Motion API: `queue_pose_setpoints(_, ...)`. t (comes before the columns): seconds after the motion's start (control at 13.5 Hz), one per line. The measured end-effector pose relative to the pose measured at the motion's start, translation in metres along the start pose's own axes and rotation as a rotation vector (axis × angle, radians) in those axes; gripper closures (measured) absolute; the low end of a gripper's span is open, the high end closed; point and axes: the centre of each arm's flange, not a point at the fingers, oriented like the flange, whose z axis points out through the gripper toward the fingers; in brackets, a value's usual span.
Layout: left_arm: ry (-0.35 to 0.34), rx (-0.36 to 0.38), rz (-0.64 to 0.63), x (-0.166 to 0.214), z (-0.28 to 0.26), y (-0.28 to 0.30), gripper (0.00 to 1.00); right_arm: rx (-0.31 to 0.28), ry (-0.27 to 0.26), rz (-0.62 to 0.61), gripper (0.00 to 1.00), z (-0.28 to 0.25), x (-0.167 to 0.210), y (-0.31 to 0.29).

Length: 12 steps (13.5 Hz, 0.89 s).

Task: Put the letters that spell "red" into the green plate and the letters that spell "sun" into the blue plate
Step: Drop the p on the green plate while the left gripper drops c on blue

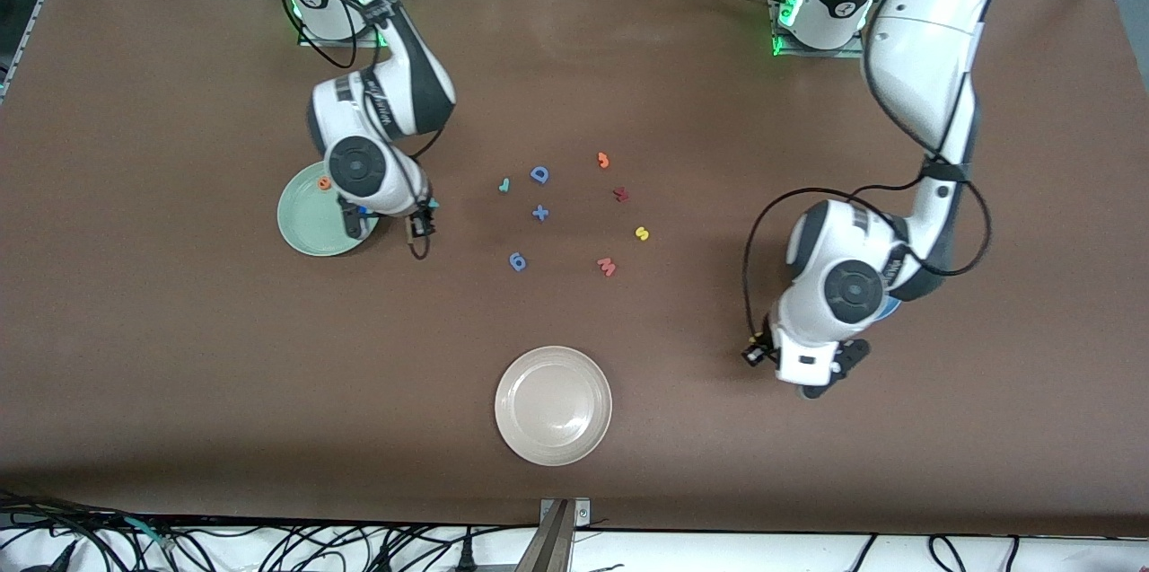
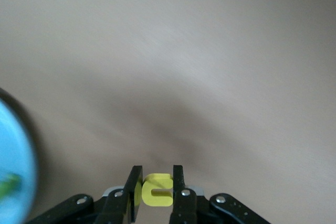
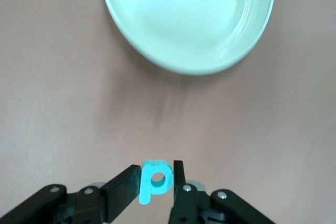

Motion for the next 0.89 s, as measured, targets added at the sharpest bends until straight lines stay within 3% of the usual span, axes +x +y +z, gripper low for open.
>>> queue_pose_setpoints(0.22,-0.041,0.116,0.075,0.036,-0.004,-0.052,0.73,-0.048,-0.007,-0.103,0.68,-0.012,0.057,0.007)
queue_pose_setpoints(0.44,-0.083,0.258,0.11,0.039,0.011,-0.08,0.73,-0.085,-0.019,-0.211,0.68,-0.002,0.105,0.015)
queue_pose_setpoints(0.74,-0.085,0.437,0.189,0.024,0.04,-0.096,0.38,-0.12,-0.055,-0.296,0.68,0.038,0.139,0.035)
queue_pose_setpoints(0.89,-0.07,0.472,0.216,0.019,0.041,-0.093,0.16,-0.112,-0.075,-0.306,0.68,0.061,0.142,0.043)
